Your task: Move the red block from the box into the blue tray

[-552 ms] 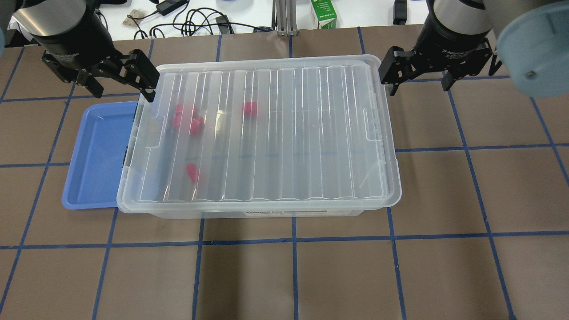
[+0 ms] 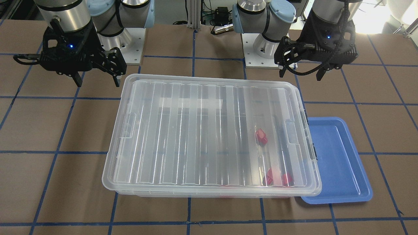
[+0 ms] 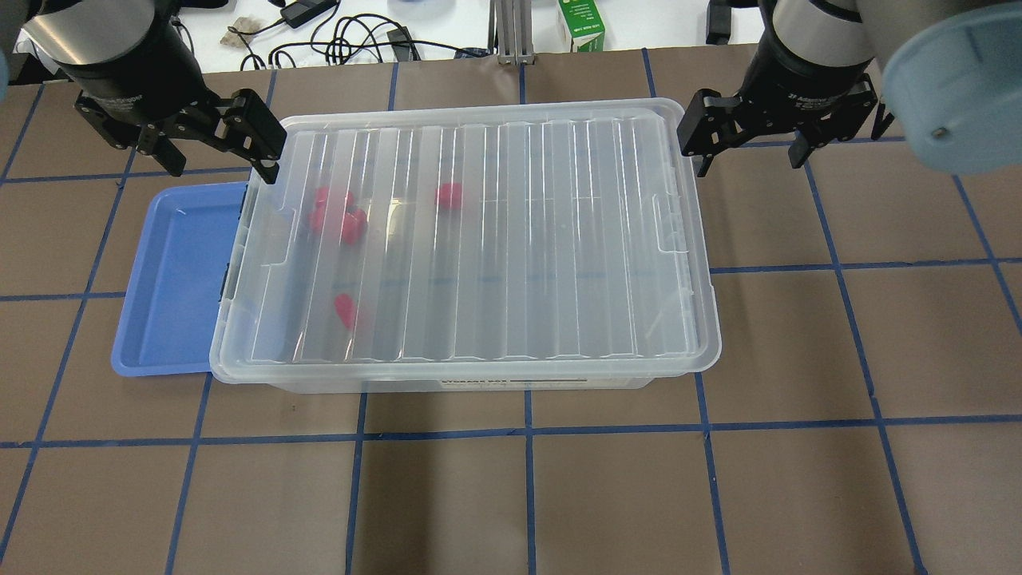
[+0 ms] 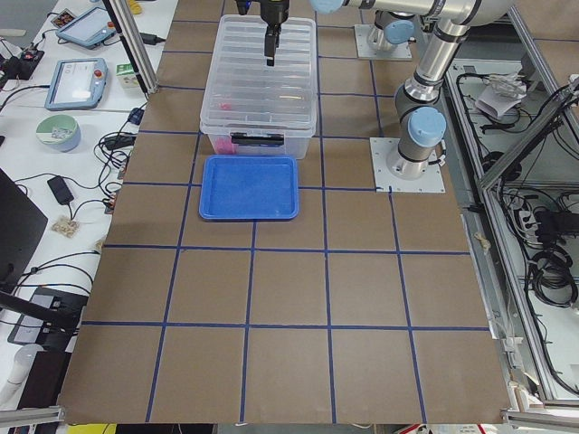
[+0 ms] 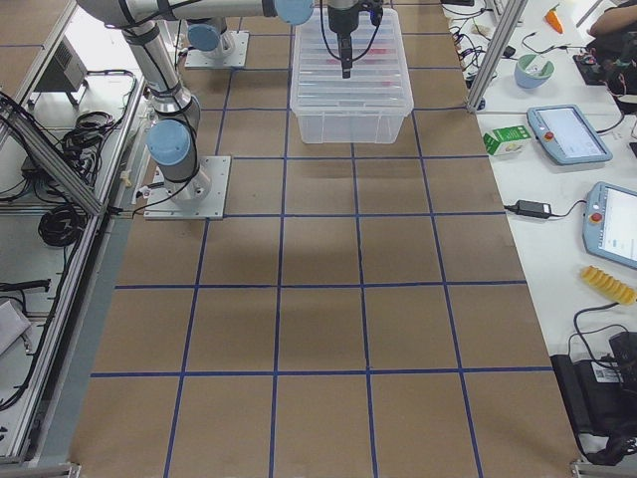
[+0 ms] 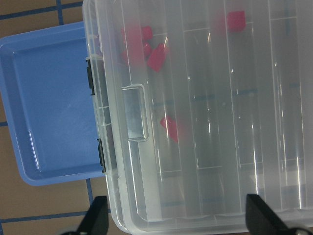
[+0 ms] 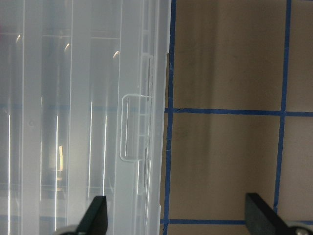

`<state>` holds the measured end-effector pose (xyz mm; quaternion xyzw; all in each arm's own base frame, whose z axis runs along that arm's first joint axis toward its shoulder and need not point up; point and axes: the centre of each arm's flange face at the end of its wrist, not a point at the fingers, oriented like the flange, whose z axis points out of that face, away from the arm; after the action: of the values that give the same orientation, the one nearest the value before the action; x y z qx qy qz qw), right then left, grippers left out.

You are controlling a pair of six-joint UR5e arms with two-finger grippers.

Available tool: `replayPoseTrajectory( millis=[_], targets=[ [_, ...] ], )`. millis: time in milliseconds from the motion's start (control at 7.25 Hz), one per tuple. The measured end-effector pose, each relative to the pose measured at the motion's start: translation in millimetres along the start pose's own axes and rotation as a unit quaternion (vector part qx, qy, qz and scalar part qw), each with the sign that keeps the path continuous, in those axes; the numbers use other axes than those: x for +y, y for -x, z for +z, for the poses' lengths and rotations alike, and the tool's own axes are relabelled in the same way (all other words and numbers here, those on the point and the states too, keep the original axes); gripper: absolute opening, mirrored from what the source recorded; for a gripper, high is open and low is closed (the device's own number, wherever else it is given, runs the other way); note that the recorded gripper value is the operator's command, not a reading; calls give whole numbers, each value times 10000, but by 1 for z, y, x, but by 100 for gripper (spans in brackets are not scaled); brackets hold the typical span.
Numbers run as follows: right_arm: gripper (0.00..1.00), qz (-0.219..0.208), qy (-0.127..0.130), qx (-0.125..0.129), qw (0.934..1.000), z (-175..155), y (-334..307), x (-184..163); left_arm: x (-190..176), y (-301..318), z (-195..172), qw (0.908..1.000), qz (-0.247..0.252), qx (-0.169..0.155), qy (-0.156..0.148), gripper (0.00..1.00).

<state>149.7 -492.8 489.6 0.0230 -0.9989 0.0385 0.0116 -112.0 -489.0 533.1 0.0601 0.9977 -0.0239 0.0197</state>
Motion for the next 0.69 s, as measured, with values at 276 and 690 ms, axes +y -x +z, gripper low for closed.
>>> replayPoseTrajectory(
  millis=[276, 690],
  targets=[
    [100, -59, -16, -19, 10000, 61, 0, -33, 0, 0, 0, 10000, -3, -3, 4, 100],
    [100, -105, -69, -23, 9999, 124, -3, -61, 0, 0, 1, 10000, -3, 1, 8, 100]
  ],
)
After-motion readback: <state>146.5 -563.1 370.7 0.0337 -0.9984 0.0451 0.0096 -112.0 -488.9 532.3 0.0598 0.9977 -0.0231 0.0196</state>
